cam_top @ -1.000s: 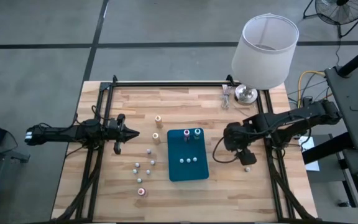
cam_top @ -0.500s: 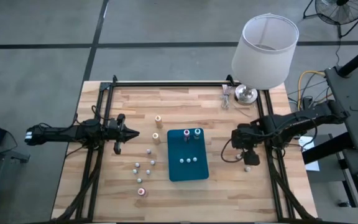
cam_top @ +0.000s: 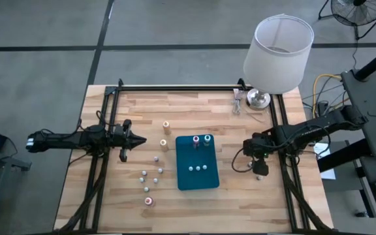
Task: Pick & Place food coloring
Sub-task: Put the small blue food coloring bottle into the blue bin
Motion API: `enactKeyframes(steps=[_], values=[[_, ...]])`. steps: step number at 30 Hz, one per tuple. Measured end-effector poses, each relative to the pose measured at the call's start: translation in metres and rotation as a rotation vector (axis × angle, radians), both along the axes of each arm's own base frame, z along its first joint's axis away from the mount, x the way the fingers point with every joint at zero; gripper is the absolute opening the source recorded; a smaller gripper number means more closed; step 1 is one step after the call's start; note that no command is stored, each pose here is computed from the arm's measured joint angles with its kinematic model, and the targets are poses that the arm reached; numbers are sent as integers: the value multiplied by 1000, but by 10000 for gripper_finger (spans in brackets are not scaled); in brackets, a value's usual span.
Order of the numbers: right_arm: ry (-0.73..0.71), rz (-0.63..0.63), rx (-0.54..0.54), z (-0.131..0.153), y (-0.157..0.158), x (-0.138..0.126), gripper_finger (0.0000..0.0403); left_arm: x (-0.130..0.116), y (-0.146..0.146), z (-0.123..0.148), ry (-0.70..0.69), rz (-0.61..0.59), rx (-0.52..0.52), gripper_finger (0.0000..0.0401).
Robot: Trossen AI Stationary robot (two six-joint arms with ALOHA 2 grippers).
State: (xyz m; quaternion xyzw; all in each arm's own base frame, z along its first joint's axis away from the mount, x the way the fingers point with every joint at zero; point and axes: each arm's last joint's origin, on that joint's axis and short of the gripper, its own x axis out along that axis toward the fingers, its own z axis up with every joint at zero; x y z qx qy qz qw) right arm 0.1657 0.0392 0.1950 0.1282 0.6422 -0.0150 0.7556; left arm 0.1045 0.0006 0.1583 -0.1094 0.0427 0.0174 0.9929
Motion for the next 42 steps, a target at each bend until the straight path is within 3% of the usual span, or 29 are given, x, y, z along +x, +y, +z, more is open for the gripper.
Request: enactKeyframes(steps=[23, 42], values=[[4, -269, -40, -13, 7, -5, 246, 0, 0, 0, 0, 0, 0, 0], [70, -266, -66, -30, 15, 11, 238, 0, 0, 0, 0, 0, 0, 0]])
